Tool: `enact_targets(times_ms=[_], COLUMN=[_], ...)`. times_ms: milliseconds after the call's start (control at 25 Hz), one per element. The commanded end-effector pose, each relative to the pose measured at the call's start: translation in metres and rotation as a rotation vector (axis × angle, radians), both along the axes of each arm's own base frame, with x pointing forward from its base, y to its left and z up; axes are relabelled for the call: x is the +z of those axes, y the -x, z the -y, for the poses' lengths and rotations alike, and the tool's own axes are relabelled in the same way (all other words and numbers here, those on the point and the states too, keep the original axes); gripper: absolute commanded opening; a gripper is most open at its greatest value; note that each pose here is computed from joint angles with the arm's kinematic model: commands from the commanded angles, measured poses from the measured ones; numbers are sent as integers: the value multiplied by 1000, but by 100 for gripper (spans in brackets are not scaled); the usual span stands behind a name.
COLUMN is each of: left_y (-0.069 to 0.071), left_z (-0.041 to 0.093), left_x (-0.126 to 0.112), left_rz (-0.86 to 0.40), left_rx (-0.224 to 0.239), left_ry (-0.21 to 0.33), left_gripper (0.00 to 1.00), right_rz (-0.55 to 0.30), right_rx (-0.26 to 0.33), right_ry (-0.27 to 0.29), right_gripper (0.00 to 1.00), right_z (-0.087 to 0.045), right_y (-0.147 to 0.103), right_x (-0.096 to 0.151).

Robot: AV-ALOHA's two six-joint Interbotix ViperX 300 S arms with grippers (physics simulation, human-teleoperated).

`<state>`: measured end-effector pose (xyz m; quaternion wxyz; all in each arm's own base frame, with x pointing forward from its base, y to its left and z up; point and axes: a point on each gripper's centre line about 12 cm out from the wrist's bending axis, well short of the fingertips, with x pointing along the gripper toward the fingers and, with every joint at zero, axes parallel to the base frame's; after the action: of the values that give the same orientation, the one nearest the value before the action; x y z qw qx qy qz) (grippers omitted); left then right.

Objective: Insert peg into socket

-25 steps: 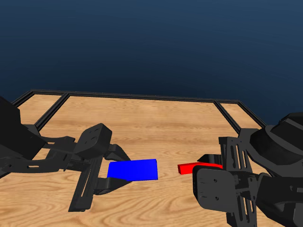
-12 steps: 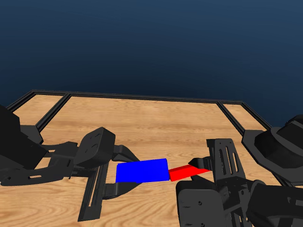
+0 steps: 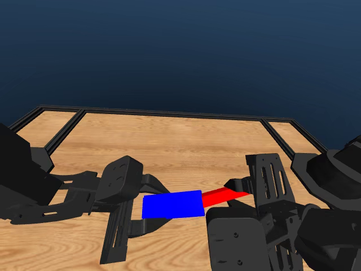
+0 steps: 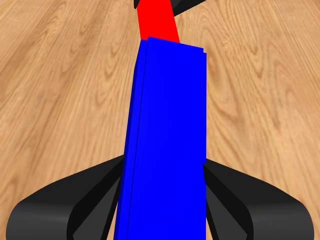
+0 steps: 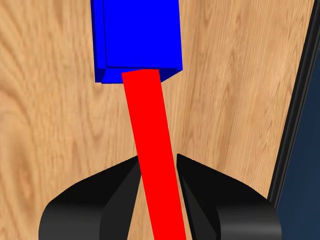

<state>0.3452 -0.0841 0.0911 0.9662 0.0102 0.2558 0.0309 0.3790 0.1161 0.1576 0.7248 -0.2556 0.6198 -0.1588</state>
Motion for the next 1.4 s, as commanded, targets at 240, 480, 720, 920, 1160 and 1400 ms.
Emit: enact_targets(times_ms=[240,480,720,920,1160,1400], left_y=[-14,-18,-23,-6,9,22], left_z=[0,-3,-6,-14,-20,-22], left_x=[16,17,25,9,-1,14], left_rz=[73,76,63,27,-13,-90], left_rx=[6,19,8,52,69,17], left_ry=[5,-8,4,26,46,159], left_gripper=[0,0,0,0,0,0], right_rz=[59,52,48,22,32,310], right_rx=[32,73,66,-9,-139,-197], right_ry=[-53,-86,-123,-126,-86,-339], right_gripper=[0,0,100,100,100,100], right_z=[0,-6,-7,4,24,45], right_y=[-27,-44,-50,-21,20,38], right_x=[4,-12,-22,-23,-9,30])
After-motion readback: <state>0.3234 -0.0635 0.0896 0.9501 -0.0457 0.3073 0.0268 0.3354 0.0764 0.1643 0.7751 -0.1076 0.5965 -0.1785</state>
